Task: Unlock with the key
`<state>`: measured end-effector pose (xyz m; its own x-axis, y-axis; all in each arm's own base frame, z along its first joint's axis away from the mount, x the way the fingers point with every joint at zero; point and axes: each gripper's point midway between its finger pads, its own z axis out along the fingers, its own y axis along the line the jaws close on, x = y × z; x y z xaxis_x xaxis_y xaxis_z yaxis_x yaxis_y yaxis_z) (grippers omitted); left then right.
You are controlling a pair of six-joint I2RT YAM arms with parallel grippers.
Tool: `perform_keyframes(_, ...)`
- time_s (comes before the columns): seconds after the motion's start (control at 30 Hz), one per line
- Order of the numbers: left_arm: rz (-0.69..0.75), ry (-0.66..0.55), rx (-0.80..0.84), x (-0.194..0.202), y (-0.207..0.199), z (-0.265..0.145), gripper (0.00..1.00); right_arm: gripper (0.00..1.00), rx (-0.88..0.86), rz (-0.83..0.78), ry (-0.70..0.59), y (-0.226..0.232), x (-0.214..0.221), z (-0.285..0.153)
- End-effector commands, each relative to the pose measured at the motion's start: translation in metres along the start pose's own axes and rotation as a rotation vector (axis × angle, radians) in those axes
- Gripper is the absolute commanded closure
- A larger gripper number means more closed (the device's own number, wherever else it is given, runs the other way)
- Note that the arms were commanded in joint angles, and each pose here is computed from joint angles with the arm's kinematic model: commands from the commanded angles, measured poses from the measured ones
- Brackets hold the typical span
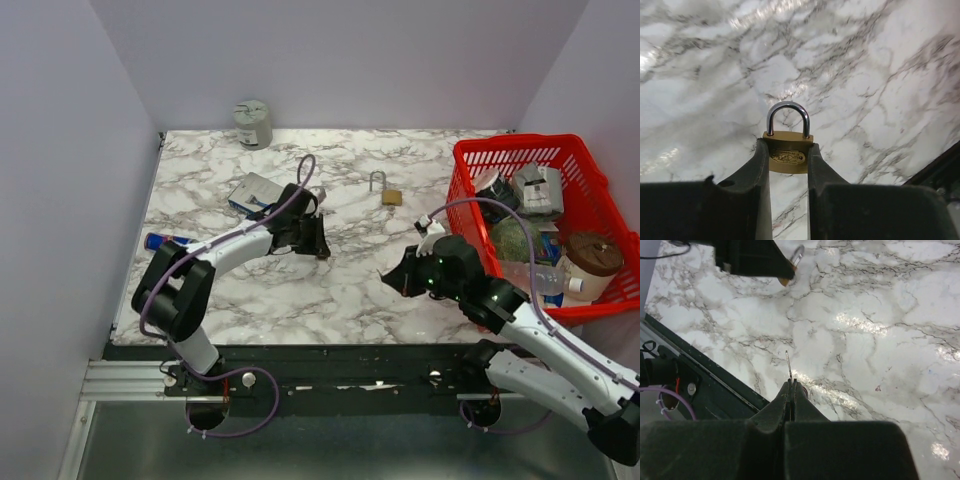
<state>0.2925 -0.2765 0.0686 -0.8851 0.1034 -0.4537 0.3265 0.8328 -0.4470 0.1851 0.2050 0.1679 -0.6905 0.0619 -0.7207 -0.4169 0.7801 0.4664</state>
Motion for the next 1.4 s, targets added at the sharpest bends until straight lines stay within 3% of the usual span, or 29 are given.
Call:
perform_keyframes(0.0,-0.123,-0.196,0.176,-0.046,-0.030,-0.030,1.00,0.99,-0.039,0.019,-0.039,0.014,-0.005,0.030)
perform_keyframes(0.2,-0.196,-0.243,0.219,-0.051,-0.034,-0.042,1.00,0.99,-0.004,-0.004,-0.032,0.036,-0.001,0.074)
perform_keyframes(0.5,-0.211,-0.269,0.233,-0.053,-0.034,-0.050,1.00,0.99,0.003,0.100,-0.084,0.040,-0.003,0.128)
perform_keyframes(0.87,-0.208,-0.280,0.236,-0.054,-0.036,-0.053,1.00,0.99,0.033,0.106,-0.180,0.040,-0.030,0.141)
perform_keyframes(1.37,-0.208,-0.275,0.236,-0.053,-0.035,-0.052,1.00,0.99,0.062,0.134,-0.172,0.027,-0.034,0.152)
